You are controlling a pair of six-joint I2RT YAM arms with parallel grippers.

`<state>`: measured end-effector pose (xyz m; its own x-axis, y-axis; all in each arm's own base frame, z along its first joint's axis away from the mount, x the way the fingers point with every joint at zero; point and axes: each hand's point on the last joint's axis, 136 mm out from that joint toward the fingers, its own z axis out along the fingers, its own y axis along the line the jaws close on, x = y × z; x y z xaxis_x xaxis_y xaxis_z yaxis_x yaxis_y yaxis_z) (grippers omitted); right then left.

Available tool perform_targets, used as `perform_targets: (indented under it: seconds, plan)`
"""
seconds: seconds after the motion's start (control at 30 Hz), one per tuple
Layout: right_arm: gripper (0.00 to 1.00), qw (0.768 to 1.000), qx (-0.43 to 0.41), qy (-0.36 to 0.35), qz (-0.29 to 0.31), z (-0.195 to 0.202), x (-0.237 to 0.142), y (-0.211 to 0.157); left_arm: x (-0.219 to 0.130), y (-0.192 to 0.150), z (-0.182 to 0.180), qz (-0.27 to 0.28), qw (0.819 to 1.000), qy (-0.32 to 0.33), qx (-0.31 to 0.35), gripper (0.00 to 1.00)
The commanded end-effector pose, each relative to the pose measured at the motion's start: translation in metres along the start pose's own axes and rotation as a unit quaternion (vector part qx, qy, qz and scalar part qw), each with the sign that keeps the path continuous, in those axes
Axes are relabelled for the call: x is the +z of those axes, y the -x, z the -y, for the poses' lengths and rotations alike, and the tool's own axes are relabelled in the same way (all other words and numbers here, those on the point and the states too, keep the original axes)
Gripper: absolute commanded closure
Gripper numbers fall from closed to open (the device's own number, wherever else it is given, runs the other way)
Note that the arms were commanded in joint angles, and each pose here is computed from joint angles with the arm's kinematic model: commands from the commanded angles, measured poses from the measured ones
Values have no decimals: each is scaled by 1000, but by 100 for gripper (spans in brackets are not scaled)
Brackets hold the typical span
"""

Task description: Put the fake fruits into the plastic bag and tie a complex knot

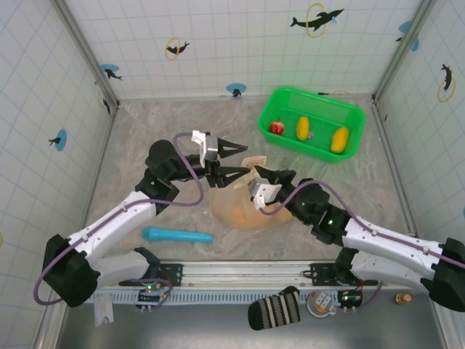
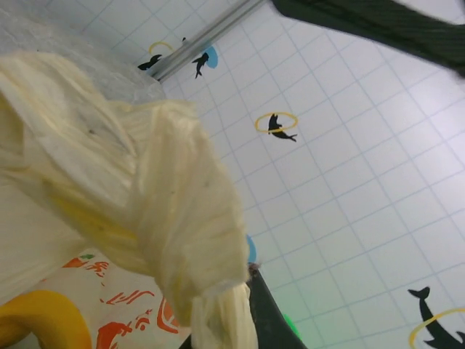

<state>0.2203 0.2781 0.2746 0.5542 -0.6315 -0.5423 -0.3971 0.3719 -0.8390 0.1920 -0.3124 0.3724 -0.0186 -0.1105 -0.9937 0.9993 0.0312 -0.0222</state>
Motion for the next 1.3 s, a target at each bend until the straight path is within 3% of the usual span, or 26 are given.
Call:
perform_targets:
  seconds: [0.0,0.1,0.13,0.27,0.4,0.47,0.63,0.7,0.93,1.17,1.27]
  plan:
    - [100,995,-36,-82,32,27,-6,17,4,19,-17,-4,996,50,-69,37]
    - [100,996,-29,-78,29,26,-4,18,0,6,-45,-14,979,129,-158,43]
    - [100,998,-20,-60,21,23,-1,17,-1,14,-47,-15,976,140,-167,45]
    - [100,1000,23,13,8,10,4,21,-17,-10,-47,-49,952,186,-238,51]
    - [100,998,42,-10,35,15,-1,27,-33,-27,-20,-46,926,172,-334,52]
    - [100,998,45,-19,44,17,-2,29,-42,-20,-10,-30,924,172,-340,50]
    - [100,993,-39,-76,77,13,-12,38,-62,-8,-35,-29,915,273,-297,41]
    - [100,988,-78,-105,82,12,-15,39,-52,-20,-41,-46,909,260,-321,41]
    - [100,977,-185,-84,67,-19,-14,40,-13,-56,-32,-96,893,143,-417,44]
    - [100,957,-276,-77,40,-45,-12,34,-8,-86,-26,-136,871,115,-457,56]
    - [100,950,-301,-82,29,-50,-10,30,-12,-89,-26,-150,872,127,-449,60]
